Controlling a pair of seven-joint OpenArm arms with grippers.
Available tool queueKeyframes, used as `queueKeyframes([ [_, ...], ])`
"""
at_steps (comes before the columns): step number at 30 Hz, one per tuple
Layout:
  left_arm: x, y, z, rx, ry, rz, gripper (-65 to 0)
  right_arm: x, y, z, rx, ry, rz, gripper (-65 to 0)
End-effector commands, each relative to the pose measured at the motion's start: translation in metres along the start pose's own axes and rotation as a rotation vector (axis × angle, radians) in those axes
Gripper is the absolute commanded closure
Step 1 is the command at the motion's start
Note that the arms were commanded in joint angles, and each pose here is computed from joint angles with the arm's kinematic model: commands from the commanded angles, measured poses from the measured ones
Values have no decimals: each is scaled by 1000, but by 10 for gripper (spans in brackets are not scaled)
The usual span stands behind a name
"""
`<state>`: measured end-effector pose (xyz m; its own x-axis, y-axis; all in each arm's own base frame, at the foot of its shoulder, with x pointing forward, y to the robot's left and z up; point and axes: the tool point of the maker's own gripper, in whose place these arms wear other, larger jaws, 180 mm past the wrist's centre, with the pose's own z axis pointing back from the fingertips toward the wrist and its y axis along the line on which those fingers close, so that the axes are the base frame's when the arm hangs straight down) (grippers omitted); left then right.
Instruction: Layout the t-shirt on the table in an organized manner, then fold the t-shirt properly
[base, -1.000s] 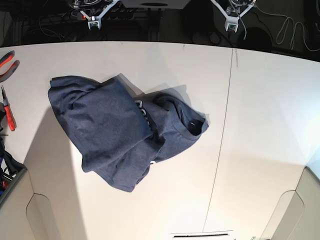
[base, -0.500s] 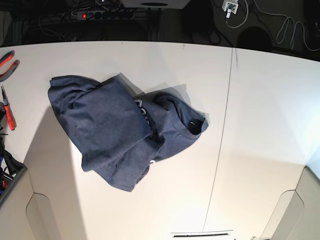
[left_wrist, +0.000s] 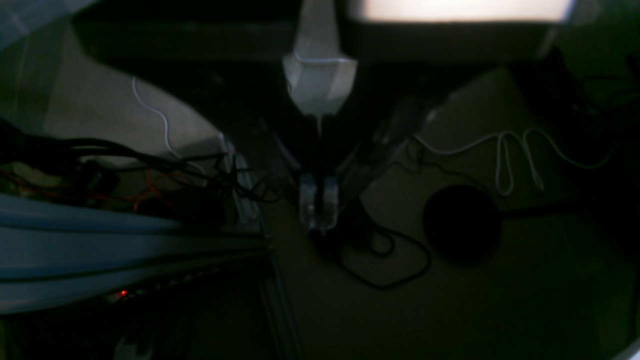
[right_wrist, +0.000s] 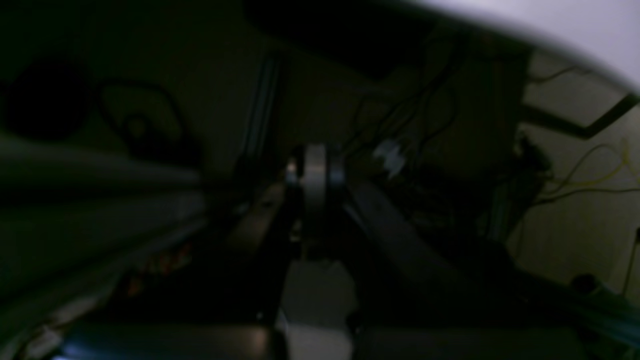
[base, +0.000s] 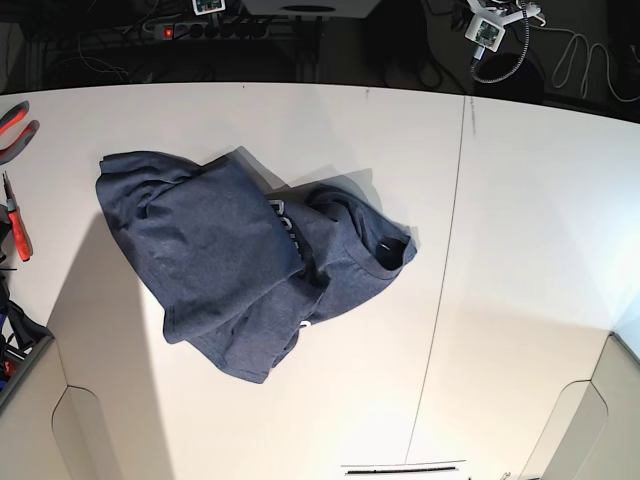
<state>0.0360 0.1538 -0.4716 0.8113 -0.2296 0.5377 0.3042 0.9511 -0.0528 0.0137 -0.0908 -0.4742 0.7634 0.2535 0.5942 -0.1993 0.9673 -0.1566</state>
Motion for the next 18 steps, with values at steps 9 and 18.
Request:
queueKeyframes([
  [9,83,-1,2,-4,-214,-71,0,67,-58,-20,-151,-187,-1,0],
  [18,188,18,-12,72,-459,-174,0,152,-120,-58,-227,-384,-2,0],
])
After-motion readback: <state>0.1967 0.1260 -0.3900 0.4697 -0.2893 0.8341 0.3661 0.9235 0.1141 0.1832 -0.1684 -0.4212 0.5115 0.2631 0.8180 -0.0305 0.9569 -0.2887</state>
